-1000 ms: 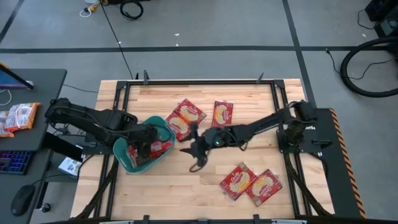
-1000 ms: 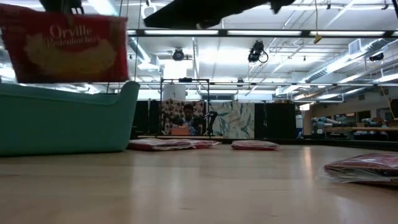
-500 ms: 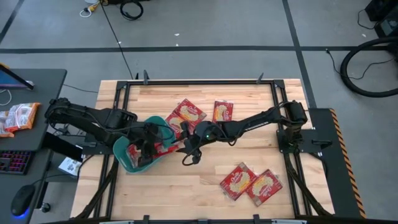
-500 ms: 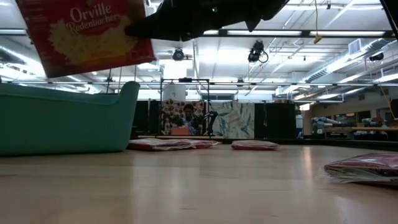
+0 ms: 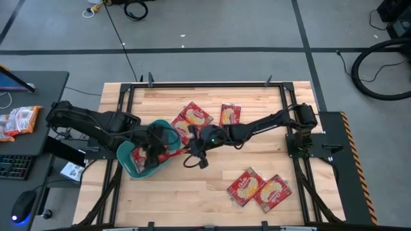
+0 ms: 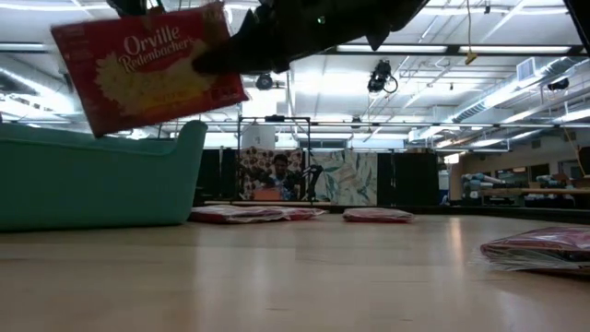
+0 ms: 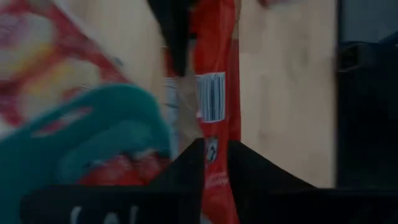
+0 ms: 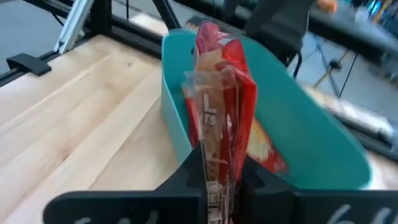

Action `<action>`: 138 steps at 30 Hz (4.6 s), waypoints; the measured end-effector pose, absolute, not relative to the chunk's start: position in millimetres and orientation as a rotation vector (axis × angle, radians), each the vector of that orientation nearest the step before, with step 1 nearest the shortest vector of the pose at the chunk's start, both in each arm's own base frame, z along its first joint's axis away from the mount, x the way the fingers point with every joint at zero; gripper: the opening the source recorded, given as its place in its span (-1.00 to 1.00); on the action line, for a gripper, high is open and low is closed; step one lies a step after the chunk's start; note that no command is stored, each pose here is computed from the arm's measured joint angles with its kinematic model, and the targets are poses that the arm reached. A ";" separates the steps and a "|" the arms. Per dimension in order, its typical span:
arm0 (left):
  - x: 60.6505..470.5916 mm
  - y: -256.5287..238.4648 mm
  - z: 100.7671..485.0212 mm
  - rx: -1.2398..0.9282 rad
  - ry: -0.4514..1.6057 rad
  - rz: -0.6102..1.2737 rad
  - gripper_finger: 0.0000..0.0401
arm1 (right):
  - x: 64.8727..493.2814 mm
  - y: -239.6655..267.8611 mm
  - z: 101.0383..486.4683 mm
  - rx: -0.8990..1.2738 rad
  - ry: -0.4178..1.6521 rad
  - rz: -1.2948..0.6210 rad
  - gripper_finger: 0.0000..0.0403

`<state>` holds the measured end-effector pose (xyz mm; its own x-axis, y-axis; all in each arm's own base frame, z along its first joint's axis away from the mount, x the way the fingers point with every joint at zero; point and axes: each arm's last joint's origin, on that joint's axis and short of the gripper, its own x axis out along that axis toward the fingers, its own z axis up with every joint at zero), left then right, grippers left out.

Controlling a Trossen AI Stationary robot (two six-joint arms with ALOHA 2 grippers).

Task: Sort popcorn bags into baskets
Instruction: Put the red popcorn bag into the green bin

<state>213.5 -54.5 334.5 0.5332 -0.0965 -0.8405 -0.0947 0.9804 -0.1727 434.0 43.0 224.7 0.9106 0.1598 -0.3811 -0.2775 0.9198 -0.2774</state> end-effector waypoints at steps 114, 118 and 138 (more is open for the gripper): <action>140.2 -131.0 285.7 0.872 1.217 0.131 -0.78 | 353.3 -116.8 293.6 0.715 0.527 0.542 0.12; 136.5 -127.9 269.9 0.920 1.302 0.086 -0.77 | 353.4 -117.4 293.4 0.714 0.527 0.530 0.12; 120.1 -133.4 304.3 0.341 1.345 0.046 -0.22 | 356.4 -110.4 292.3 0.695 0.535 0.500 0.12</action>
